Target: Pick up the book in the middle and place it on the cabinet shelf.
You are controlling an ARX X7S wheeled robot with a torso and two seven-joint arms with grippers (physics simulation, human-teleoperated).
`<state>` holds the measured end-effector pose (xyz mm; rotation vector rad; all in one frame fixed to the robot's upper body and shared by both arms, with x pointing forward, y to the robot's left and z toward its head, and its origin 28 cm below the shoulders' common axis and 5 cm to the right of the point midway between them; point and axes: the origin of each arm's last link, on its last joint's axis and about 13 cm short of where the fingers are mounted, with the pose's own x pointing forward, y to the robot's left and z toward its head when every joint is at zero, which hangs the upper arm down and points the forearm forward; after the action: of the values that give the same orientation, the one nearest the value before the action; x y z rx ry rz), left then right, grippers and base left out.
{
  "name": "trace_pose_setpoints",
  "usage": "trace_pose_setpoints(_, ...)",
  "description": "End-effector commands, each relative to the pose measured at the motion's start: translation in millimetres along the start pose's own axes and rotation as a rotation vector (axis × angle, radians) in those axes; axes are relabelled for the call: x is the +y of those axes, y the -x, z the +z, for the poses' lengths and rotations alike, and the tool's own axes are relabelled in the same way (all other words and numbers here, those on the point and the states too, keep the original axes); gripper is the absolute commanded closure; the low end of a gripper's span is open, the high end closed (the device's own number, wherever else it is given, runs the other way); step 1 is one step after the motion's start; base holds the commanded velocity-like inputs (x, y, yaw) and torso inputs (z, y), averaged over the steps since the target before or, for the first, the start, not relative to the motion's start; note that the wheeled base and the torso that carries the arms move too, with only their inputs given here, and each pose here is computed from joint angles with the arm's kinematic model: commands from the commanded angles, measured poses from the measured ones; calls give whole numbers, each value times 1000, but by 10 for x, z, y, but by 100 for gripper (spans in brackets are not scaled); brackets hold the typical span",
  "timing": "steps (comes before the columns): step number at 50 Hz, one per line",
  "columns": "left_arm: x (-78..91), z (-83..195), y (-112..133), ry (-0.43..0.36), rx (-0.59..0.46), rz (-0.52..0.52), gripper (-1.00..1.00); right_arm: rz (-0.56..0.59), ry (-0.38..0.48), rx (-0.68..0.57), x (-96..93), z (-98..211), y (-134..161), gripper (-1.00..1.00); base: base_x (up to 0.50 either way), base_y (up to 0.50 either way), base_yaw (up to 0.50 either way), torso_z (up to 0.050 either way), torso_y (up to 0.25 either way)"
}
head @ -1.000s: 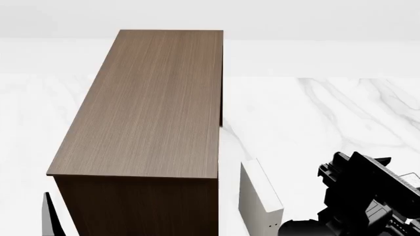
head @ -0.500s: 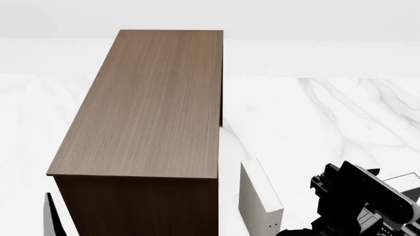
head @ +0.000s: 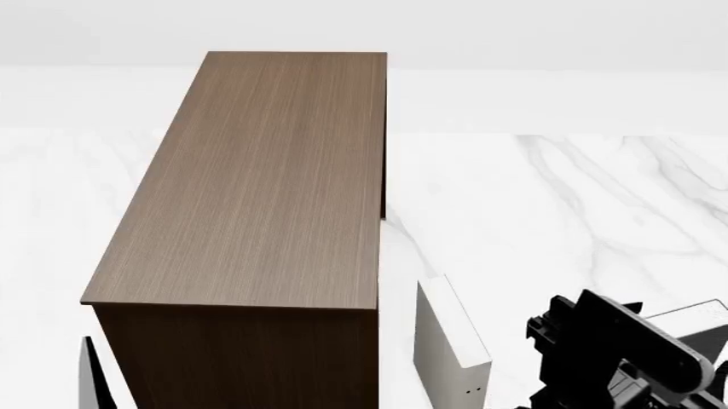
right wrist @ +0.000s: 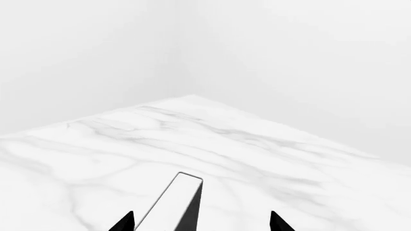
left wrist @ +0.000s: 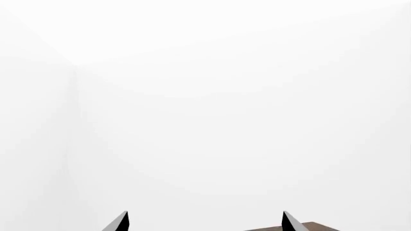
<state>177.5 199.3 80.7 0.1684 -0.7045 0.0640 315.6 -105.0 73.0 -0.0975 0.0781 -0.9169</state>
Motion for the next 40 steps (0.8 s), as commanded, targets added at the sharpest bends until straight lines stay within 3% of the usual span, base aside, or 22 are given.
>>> trace_pose_setpoints(1,8,1,-15,-14,-7,-3,-100,43,-4,-1,29,-24,39,-100,0,0,0,0,0)
trace_pose_setpoints(40,4,-5,-6,-15,1,-8,-100,100,30,39,73,-168,62,-100,0,0,0,0,0)
